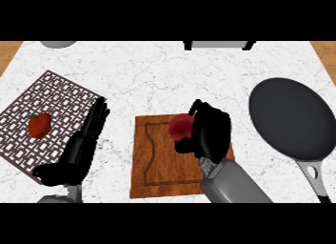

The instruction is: Pick the pear from the cutting board and place it in the pan

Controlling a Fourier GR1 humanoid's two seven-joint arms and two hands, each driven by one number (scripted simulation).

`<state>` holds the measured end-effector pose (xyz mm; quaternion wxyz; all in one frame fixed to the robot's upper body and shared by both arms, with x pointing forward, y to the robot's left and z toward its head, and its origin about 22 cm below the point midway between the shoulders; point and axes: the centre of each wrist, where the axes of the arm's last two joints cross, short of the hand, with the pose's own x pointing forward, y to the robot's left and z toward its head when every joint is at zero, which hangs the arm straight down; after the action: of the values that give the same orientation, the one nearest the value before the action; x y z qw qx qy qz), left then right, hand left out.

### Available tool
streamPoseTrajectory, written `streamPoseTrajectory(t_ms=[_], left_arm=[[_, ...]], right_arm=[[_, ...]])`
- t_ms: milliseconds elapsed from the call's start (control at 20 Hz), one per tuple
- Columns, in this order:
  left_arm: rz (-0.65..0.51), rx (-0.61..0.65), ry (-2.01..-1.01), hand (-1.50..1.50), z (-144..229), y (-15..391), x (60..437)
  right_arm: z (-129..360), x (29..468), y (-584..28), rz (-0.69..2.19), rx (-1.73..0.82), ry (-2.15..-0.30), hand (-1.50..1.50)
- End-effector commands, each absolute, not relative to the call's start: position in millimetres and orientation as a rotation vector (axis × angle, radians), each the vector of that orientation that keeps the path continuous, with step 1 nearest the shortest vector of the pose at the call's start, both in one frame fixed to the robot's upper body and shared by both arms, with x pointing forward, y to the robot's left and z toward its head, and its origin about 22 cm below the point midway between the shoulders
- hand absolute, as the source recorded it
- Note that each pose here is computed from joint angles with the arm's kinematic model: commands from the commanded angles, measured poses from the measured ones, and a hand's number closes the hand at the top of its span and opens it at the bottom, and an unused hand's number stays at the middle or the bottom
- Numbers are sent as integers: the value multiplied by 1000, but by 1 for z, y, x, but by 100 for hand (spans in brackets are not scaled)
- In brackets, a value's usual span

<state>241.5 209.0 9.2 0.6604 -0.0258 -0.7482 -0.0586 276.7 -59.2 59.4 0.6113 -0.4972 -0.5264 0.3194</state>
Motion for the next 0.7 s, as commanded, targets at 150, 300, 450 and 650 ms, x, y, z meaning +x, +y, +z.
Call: streamPoseTrajectory(t_ms=[150,300,450,650], left_arm=[[-140,-59,-1695,0,8,210,234],[-142,-53,-1682,0,2,200,239],[-102,-54,-1677,0,4,207,245],[-124,-58,-1707,0,0,209,235]], right_arm=[[103,271,-53,457,-1266,-1352,150],[109,270,-70,329,-1243,-1356,150],[116,270,-85,225,-1233,-1348,150],[80,280,-139,118,-1256,-1321,150]])
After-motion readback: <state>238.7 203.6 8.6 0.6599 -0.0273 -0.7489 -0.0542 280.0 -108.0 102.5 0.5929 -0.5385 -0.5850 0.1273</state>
